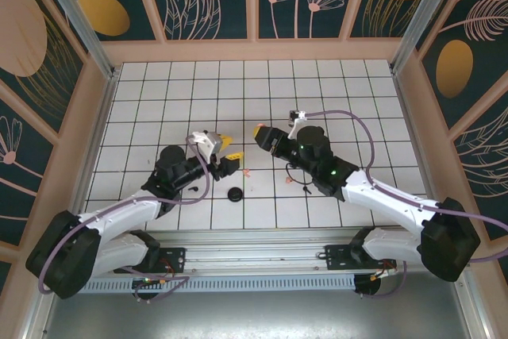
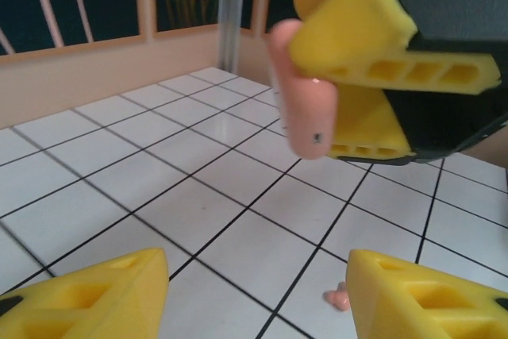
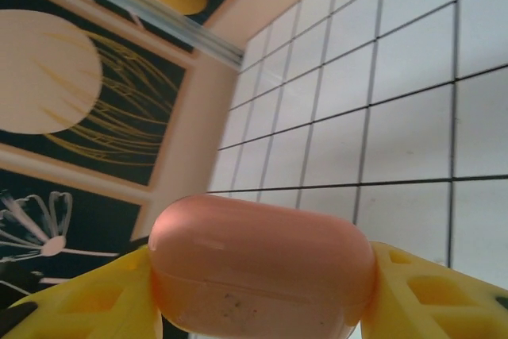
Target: Insert the wireless bluetooth earbuds into the charging case
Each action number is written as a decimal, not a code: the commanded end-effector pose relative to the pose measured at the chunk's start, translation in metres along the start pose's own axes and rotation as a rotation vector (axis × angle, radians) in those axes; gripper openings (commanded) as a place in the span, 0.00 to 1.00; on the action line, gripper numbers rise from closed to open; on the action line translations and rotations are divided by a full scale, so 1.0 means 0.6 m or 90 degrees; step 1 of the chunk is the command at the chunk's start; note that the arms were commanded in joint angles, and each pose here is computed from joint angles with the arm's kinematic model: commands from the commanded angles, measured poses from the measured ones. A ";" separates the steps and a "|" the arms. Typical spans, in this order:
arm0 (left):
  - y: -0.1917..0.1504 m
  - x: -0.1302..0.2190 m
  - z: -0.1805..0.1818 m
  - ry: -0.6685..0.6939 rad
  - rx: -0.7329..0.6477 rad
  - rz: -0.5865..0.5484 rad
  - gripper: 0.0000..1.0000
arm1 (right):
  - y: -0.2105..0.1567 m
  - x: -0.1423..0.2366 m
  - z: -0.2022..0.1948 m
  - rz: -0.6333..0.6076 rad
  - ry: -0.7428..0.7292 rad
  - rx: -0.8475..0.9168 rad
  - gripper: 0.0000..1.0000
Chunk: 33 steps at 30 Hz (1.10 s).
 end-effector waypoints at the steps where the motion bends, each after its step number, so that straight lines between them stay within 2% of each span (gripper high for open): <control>1: 0.051 -0.021 -0.006 -0.021 -0.074 -0.069 0.60 | 0.005 0.012 0.047 0.007 0.110 0.010 0.54; 11: 0.085 -0.034 -0.016 -0.022 -0.042 -0.141 0.59 | -0.005 0.011 0.049 0.038 0.133 0.014 0.53; 16: 0.087 -0.036 -0.016 -0.021 -0.020 -0.152 0.55 | -0.011 0.011 0.046 0.054 0.139 0.006 0.53; 21: 0.096 -0.033 -0.013 -0.009 0.005 -0.173 0.54 | -0.016 0.010 0.044 0.066 0.143 0.000 0.53; 27: 0.092 -0.033 -0.013 -0.011 0.012 -0.172 0.44 | -0.023 0.013 0.050 0.077 0.157 -0.002 0.53; 33: 0.093 -0.042 -0.014 -0.026 0.017 -0.162 0.42 | -0.026 0.017 0.057 0.088 0.174 -0.004 0.53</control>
Point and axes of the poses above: each hand's point on the last joint's axis, 136 mm out from that joint toward the fingers, its own x axis back along the fingers, its own z axis along the line the jaws close on, y = z × x, the point moved 7 cm from there along x, back along the fingers, and after that the axes turned 12 degrees about -x, right-handed, at the moved point
